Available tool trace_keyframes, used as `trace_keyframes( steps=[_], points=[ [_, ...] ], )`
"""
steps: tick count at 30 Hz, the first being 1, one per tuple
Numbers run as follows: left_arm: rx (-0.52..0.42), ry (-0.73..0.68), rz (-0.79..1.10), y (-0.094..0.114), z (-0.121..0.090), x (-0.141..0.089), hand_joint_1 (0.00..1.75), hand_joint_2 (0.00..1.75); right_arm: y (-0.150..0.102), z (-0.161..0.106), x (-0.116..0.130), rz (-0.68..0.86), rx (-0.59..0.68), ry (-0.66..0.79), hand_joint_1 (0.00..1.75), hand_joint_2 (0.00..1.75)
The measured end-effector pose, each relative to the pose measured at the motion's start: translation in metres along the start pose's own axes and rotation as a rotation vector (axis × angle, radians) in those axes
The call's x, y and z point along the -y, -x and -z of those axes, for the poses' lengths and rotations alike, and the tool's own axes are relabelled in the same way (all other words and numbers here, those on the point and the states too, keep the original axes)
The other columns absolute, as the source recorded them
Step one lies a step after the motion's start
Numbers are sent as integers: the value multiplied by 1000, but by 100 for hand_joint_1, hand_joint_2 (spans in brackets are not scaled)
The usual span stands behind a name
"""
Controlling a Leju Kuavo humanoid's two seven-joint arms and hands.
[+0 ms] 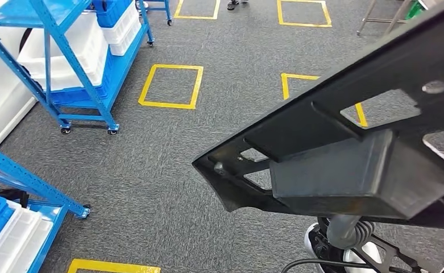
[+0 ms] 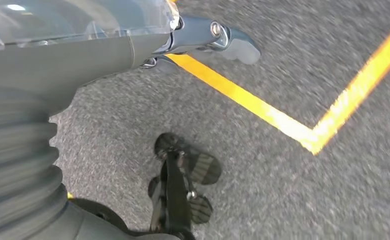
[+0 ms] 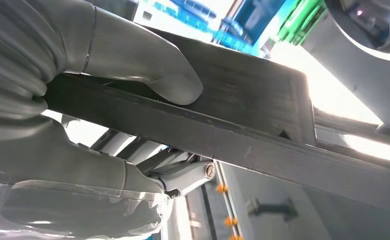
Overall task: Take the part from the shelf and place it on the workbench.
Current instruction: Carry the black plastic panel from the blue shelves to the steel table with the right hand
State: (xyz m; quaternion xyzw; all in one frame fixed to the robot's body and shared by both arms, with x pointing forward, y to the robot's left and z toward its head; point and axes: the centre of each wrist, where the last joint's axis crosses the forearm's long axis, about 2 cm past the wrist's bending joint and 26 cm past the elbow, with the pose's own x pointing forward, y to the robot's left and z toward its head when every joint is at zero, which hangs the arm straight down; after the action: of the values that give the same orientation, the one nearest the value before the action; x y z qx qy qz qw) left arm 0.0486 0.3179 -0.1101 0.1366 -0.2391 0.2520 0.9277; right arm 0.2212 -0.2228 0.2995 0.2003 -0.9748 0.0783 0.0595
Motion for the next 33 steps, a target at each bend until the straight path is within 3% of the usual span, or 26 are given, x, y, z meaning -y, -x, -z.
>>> trace_keyframes(
  steps=[11, 19, 33],
  points=[
    [1, 41, 25, -2, 1, -2, 0, 175, -14, -13, -6, -57, -42, 31, 175, 175],
    [-10, 55, 83, -4, 2, 0, 0, 175, -22, -14, -7, -196, -41, 88, 175, 175],
    [4, 79, 103, -6, 3, -2, 0, 175, -27, -9, -29, -331, 43, 140, 175, 175]
  ],
)
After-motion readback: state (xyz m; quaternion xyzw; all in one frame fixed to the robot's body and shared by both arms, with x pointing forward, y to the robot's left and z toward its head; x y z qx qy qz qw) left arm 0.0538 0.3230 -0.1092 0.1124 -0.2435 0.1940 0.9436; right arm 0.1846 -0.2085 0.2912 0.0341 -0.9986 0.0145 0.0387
